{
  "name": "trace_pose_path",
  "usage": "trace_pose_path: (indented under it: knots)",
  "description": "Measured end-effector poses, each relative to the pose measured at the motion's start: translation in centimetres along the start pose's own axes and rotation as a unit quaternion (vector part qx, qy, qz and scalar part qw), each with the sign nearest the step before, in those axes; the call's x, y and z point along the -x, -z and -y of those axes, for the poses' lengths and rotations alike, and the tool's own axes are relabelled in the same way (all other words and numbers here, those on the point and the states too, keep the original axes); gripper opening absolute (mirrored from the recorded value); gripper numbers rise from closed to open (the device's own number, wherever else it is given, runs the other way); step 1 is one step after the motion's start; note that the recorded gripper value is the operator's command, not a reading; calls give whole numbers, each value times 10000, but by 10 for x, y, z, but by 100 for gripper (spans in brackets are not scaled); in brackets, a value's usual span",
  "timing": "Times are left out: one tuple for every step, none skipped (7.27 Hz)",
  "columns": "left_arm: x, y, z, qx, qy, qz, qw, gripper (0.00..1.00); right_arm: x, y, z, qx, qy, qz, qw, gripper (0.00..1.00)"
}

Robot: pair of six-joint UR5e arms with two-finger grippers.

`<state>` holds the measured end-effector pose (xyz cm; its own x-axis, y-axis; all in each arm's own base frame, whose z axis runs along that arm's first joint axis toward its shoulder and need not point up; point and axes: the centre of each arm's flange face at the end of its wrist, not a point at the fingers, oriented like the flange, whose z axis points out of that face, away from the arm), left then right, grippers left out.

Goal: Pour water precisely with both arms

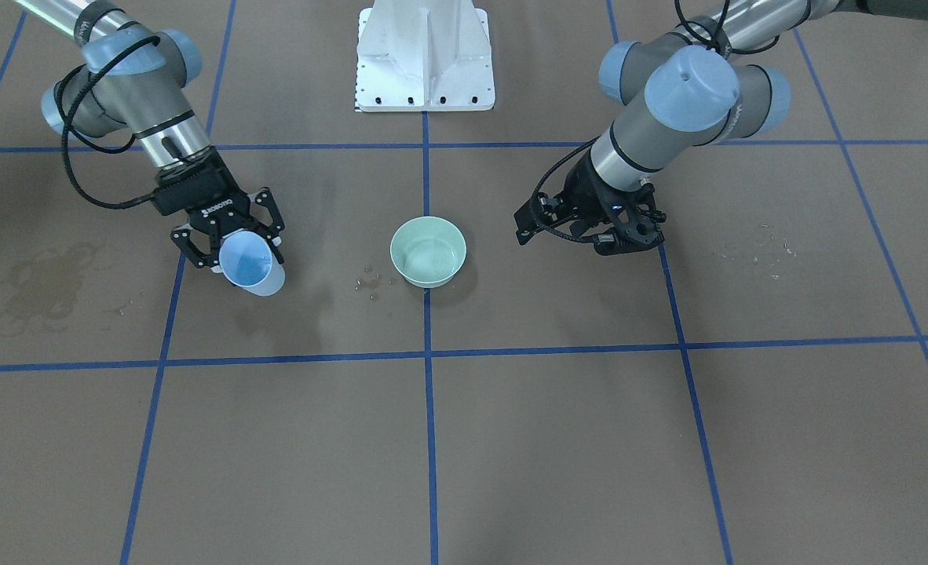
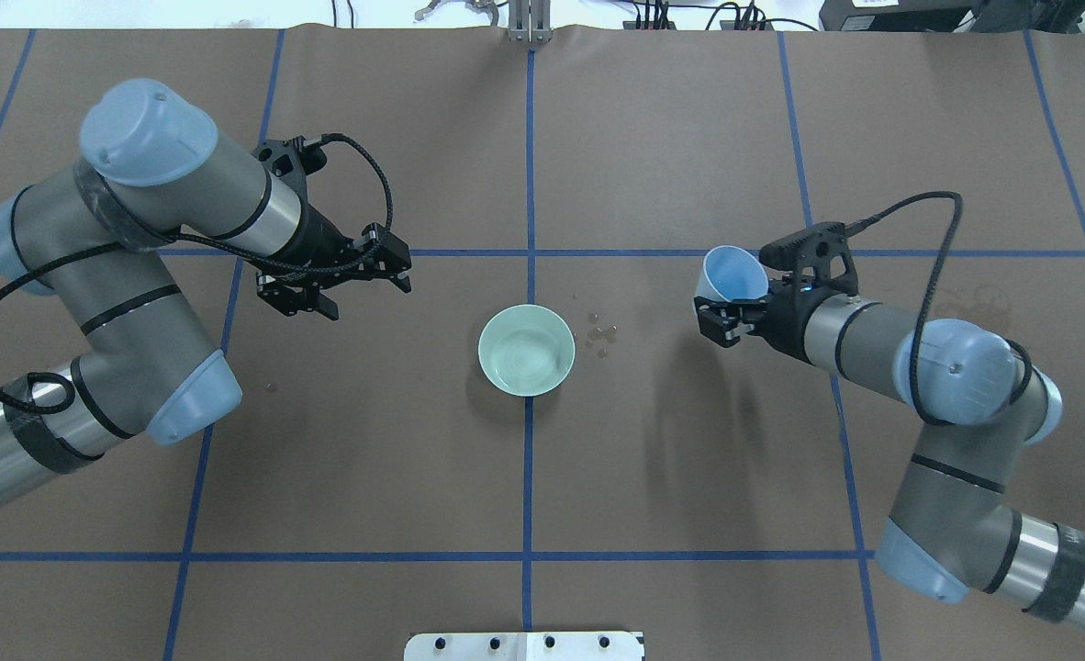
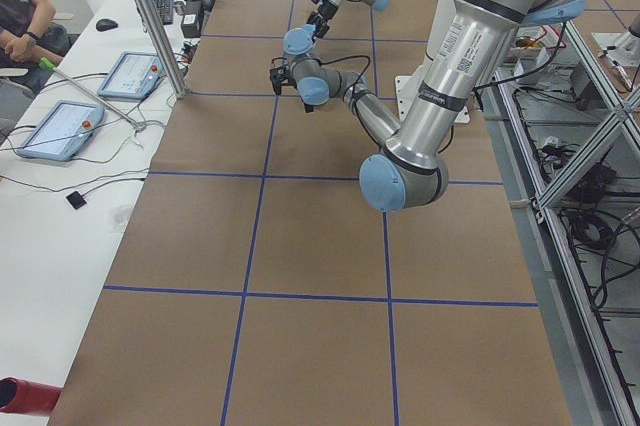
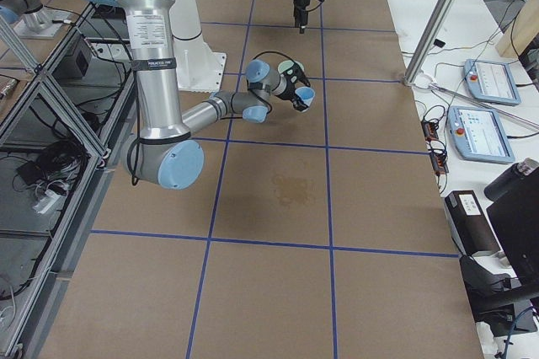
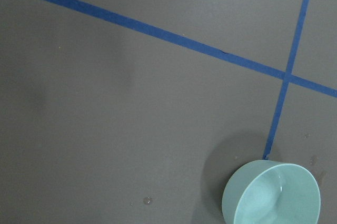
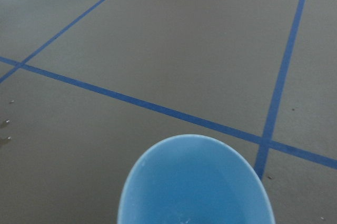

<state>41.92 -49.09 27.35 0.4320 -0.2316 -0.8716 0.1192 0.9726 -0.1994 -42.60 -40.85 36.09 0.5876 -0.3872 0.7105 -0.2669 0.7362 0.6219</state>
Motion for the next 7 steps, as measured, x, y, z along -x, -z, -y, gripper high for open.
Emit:
trace_pose_path:
  knots:
    - [11, 4, 9, -49, -38, 42, 10000, 100, 28, -3, 15, 155, -234, -66, 9996, 0]
    - [20, 8, 16, -48, -64, 69, 9999, 100, 55, -7, 29, 318, -299, -148, 9989, 0]
    - [25, 10, 22, -28, -66, 84, 9999, 100, 77, -10, 36, 503, -222, -258, 9982, 0]
    - [29, 11, 26, -22, -57, 103, 9999, 100, 92, -14, 40, 680, -32, -403, 9969, 0]
    - [35, 10, 28, -12, -45, 123, 9999, 100, 106, -16, 45, 828, 254, -521, 9949, 0]
    - [43, 10, 29, 12, -24, 136, 9999, 100, 121, -16, 55, 960, 592, -605, 9918, 0]
    - [50, 11, 31, 37, 1, 142, 9999, 100, 134, -15, 62, 1094, 985, -642, 9870, 0]
